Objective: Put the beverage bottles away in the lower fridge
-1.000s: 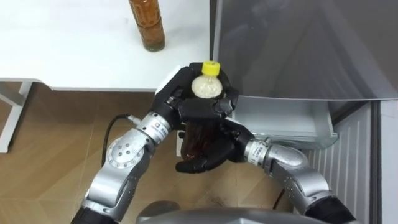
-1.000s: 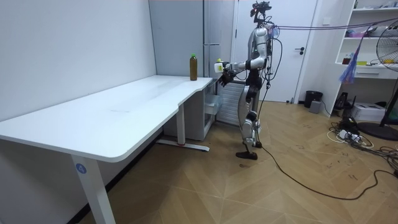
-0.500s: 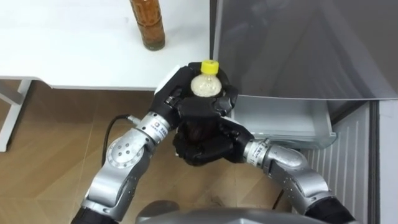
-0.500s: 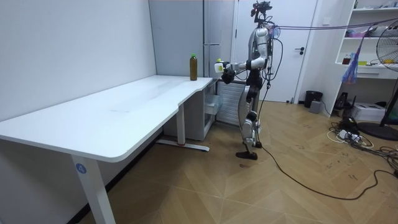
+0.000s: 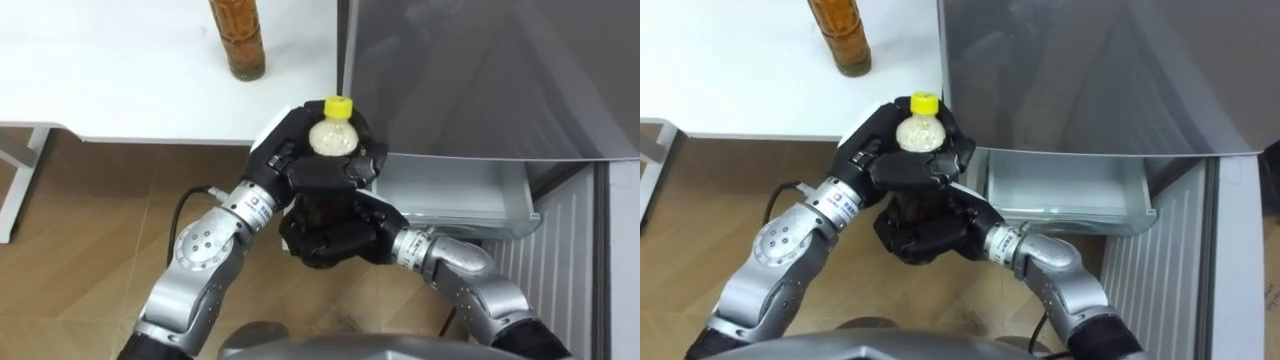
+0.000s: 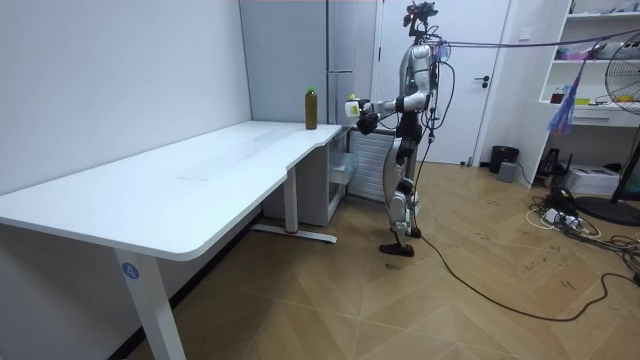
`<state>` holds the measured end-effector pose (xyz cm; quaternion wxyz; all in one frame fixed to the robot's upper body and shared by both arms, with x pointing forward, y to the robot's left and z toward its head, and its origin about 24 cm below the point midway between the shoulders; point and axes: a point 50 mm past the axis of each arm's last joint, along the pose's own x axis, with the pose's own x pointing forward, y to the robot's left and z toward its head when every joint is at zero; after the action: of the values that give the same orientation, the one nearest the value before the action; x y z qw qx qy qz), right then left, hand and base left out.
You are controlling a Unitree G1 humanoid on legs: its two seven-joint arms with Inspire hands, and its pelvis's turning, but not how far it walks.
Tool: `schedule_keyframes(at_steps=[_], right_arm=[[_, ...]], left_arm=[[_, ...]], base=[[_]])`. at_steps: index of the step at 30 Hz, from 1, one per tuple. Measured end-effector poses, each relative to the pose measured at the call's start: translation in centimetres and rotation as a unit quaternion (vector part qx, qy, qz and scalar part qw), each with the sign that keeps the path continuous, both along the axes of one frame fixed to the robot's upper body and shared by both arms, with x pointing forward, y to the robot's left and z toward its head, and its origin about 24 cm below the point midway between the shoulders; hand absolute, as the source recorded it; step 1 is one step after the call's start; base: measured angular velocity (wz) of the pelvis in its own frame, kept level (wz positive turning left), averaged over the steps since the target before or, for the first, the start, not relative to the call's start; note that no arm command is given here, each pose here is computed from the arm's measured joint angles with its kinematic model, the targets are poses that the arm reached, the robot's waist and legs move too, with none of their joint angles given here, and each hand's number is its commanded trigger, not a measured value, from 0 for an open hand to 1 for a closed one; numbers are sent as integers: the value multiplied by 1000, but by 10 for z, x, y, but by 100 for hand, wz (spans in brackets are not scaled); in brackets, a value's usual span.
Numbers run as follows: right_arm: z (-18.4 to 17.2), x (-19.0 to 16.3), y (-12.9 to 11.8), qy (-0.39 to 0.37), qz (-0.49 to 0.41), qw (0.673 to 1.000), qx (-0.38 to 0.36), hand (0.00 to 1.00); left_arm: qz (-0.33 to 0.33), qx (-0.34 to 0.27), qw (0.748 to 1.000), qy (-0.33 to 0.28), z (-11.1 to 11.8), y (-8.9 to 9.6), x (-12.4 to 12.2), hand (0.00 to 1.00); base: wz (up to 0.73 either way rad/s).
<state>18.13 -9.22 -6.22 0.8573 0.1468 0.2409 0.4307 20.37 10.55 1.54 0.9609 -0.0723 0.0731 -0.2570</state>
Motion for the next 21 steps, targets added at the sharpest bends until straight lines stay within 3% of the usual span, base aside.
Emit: schedule_keyframes(at_steps=[21], right_arm=[[-9,-10,-2,33,-10,999,7,100]], left_arm=[[-1,-3,1000,-8,3,3,2,0]], base=[[0]])
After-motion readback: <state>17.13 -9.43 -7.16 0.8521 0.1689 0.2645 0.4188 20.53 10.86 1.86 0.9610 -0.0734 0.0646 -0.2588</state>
